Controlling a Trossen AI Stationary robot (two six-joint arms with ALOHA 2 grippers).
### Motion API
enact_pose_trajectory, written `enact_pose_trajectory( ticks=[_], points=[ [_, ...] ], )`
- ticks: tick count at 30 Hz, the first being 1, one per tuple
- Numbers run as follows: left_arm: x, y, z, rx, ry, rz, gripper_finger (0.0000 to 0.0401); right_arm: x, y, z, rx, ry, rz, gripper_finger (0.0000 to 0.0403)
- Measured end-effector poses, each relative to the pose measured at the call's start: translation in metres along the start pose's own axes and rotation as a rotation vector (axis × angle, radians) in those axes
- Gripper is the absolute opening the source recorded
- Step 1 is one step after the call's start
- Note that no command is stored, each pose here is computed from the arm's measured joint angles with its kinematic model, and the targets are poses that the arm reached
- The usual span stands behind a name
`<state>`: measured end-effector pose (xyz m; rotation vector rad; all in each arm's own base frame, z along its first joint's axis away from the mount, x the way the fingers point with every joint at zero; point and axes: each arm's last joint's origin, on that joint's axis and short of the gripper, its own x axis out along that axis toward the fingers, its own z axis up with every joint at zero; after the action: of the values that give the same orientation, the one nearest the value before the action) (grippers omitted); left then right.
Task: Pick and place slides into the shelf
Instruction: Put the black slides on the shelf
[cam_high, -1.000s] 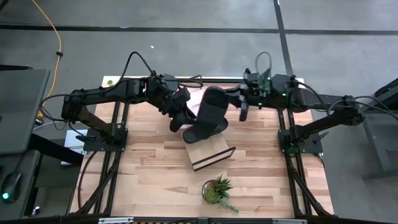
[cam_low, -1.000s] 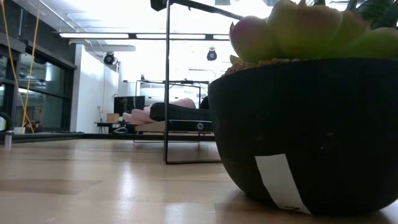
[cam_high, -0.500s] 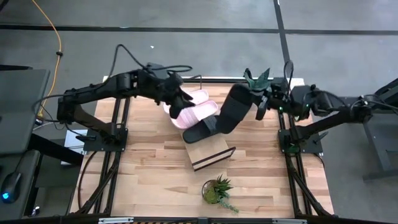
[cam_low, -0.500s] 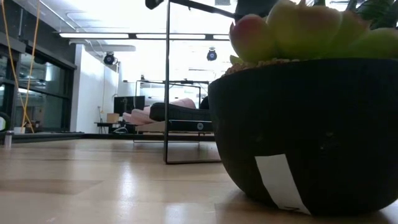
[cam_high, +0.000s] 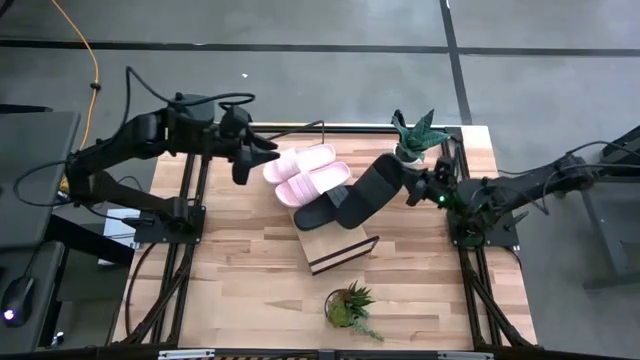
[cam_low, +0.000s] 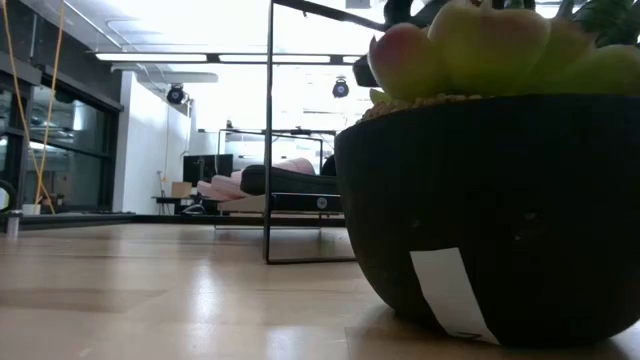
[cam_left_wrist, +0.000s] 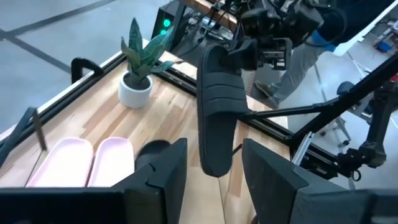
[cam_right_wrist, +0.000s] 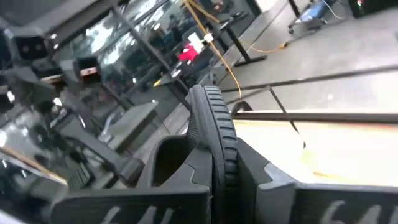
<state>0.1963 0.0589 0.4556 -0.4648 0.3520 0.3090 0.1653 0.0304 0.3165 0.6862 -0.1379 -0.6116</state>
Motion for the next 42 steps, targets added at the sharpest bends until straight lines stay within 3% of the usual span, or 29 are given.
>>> enact_pose_trajectory(
  ticks=[5,14,29,42],
  points=[
    [-0.014,0.001,-0.004,-0.012,0.013,0.006,0.0138,-0.003,-0.014,-0.034,0.101,-0.054,-0.057,0.0006],
    [-0.019,0.001,-0.006,-0.007,0.017,0.008,0.0127,-0.012,-0.023,-0.07,0.218,-0.178,-0.163,0.0005],
    [-0.019,0.004,-0.012,0.006,0.081,0.034,0.0127,0.001,-0.027,-0.127,0.364,-0.234,-0.199,0.0005],
    [-0.022,0.004,-0.013,0.018,0.084,0.035,0.0126,-0.005,-0.028,-0.152,0.427,-0.198,-0.167,0.0005]
  ],
)
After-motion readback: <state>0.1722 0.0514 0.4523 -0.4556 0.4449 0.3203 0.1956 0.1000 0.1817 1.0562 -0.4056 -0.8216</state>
